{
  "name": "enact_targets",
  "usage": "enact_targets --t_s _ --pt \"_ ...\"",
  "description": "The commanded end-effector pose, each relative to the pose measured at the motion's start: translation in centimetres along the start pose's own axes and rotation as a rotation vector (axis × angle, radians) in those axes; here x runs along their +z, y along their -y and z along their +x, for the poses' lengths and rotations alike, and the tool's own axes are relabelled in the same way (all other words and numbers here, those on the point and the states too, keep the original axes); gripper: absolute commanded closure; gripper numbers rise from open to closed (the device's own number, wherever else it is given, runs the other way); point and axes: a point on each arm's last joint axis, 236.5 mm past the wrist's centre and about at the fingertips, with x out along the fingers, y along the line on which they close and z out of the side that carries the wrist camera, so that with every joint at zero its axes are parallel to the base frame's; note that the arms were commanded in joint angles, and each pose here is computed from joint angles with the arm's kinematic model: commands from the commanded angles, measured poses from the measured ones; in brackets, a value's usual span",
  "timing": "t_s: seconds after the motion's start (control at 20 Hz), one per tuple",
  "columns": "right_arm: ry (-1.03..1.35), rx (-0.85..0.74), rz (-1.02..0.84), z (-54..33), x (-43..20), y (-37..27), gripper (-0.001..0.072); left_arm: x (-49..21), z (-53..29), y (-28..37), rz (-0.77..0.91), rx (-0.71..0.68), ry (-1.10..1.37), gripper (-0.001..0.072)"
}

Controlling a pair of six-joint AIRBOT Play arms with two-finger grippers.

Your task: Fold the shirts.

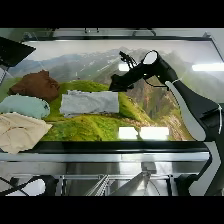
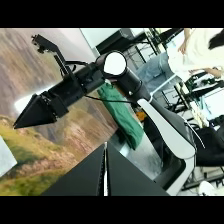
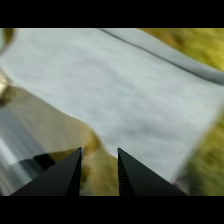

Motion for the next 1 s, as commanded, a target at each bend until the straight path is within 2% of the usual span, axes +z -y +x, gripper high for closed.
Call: enact_targets --t_s 0.0,0.05,0.3,0.65,0.7,0.9,0.95 --pt "-0.007 -0.168 0.143 -0.7 -1.1 6.4 0.0186 -0.6 0.3 0.6 0.009 -0.027 -0.027 0.0694" --pt "0.008 -0.173 0.163 -0.1 -1.0 7.1 0.0112 -0.6 0.3 0.6 0.009 -0.026 -0.026 0.0694" --pt "-0.005 -0.113 0.26 3.1 -1.3 8.3 0.0111 -0.6 0.3 0.6 0.01 -0.025 -0.024 0.0694" --pt "-0.045 0.16 0.331 8.0 -1.5 5.5 0.0113 -0.6 0.3 0.6 0.033 -0.025 -0.024 0.0694" --pt "-0.041 0.182 0.325 8.4 -1.4 5.1 0.0144 -0.6 0.3 0.6 0.039 -0.024 -0.024 0.0694" --pt "-0.022 0.252 0.308 8.6 -0.9 3.0 0.0146 -0.5 0.3 0.5 0.039 -0.024 -0.023 0.0694" --pt "-0.02 0.276 0.295 8.5 -0.8 2.4 0.0287 -0.5 0.3 0.5 0.039 -0.024 -0.022 0.0693"
